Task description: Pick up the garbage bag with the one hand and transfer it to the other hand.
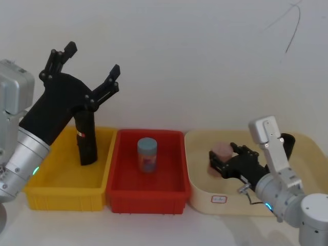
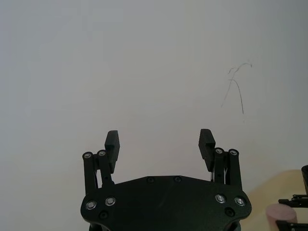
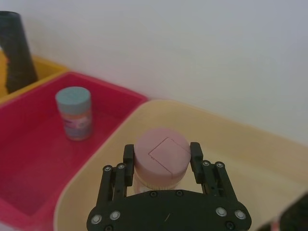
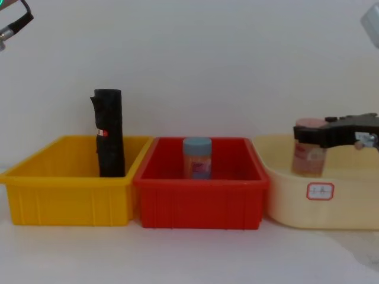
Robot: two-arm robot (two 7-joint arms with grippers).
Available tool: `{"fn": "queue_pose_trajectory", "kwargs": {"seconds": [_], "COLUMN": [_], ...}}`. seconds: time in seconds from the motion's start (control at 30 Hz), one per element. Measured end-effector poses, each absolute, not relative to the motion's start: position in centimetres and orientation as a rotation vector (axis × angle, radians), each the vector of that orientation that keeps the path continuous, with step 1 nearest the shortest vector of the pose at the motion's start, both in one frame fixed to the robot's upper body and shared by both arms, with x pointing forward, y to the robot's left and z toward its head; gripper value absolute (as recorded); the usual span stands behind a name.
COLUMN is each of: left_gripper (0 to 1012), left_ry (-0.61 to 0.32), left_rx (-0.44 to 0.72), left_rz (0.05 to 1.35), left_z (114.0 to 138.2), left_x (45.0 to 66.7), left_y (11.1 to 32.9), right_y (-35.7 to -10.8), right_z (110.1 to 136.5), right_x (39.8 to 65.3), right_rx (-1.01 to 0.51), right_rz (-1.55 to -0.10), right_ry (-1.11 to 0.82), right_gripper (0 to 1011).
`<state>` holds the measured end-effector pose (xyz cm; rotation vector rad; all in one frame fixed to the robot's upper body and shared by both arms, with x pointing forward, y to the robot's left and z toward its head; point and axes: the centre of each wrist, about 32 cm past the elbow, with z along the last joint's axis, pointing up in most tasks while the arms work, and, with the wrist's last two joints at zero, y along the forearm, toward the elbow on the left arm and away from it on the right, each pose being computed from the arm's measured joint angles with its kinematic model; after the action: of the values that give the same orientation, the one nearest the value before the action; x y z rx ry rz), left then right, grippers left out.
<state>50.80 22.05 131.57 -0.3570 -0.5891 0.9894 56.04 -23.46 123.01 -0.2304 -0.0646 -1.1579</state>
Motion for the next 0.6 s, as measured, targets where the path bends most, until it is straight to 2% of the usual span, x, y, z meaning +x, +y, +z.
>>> {"fn": "queue_pose_trajectory", "kwargs": {"seconds": [0.17,0.47,0.6], "left_gripper": [1001,1001,1001], "left_ry": [-0.589,-0.589,-0.589], "left_rx": [-0.357,-0.357,-0.357], "left_rz": [0.989,0.989,0.989], "left_z": [131.6,131.6,131.6], "left_x": [50.8,50.8,50.8], "left_y": [22.0,22.0,22.0], "right_y": [-24.1,-25.2,-25.4], "right_z": [123.0,123.6,124.0], "right_x": [56.1,55.8,55.5], "right_rx": [-0.223,-0.172,-0.148], "right_rz": [-1.196,-1.245,-1.249], "right_ry": [-0.058,-0.044,-0.045], "right_gripper": [694,972,1000]}}
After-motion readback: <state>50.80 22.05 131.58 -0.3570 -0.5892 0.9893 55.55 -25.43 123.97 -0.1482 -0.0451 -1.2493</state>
